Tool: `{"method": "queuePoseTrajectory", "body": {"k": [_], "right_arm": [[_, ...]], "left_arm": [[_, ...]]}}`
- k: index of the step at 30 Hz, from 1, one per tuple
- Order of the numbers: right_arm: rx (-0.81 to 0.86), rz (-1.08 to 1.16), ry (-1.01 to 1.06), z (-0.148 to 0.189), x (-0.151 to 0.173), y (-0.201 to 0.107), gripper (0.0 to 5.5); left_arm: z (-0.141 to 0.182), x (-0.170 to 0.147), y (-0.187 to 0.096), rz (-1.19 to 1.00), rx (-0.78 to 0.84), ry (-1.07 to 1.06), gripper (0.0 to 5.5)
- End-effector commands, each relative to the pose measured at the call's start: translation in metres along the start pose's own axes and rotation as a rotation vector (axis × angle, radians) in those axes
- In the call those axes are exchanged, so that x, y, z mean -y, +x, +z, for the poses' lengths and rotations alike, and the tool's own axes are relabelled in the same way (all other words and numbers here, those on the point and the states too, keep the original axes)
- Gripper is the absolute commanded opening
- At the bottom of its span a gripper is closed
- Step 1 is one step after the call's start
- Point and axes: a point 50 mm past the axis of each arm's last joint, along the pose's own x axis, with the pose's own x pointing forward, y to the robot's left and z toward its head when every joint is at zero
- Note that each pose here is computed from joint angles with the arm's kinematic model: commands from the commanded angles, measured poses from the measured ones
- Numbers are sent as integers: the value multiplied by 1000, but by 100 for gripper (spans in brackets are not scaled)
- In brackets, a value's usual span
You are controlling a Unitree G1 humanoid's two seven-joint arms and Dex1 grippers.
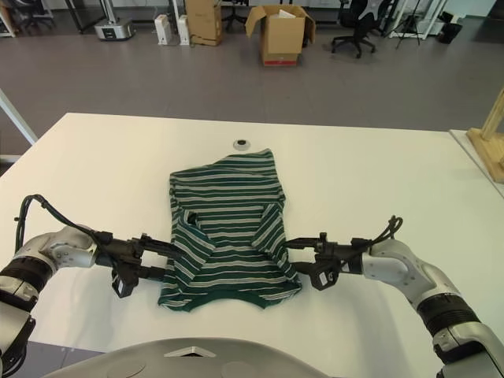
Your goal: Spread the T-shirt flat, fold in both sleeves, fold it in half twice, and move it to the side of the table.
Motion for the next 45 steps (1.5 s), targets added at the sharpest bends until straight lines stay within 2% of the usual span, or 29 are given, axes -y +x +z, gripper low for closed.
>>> {"method": "queuePoseTrajectory", "body": {"k": [1,3,10,13,18,20,25,27,30,33,37,40,45], "right_arm": [[24,149,7,4,-23,13,179],[43,180,-21,7,-27,12,126],[88,224,-83,14,-29,12,13],[78,220,-61,13,-29,10,0],[73,250,161,28,-39,6,0],[81,307,327,42,-43,1,0],[132,412,763,70,-30,-12,0],[176,412,954,77,-19,-16,0],[218,384,1142,74,3,-25,0],[259,256,1304,51,42,-37,0],[389,90,1434,32,91,-42,0],[441,-17,1517,14,118,-38,0],[335,-200,1715,-35,125,-8,0]], "left_arm": [[4,23,10,-162,21,-54,306],[4,24,10,-169,25,-52,257],[6,32,14,-221,51,-59,155],[8,36,14,-256,68,-72,97],[24,41,11,-338,117,-192,26],[39,41,7,-404,139,-298,5],[67,27,-10,-488,183,-717,5],[67,12,-17,-471,196,-889,5],[57,-12,-24,-425,214,-1098,5],[24,-64,-30,-185,275,-1300,5],[-13,-112,-37,54,338,-1427,5],[-42,-118,-41,152,273,-1477,5],[-82,-96,-34,267,113,-1584,5]]}}
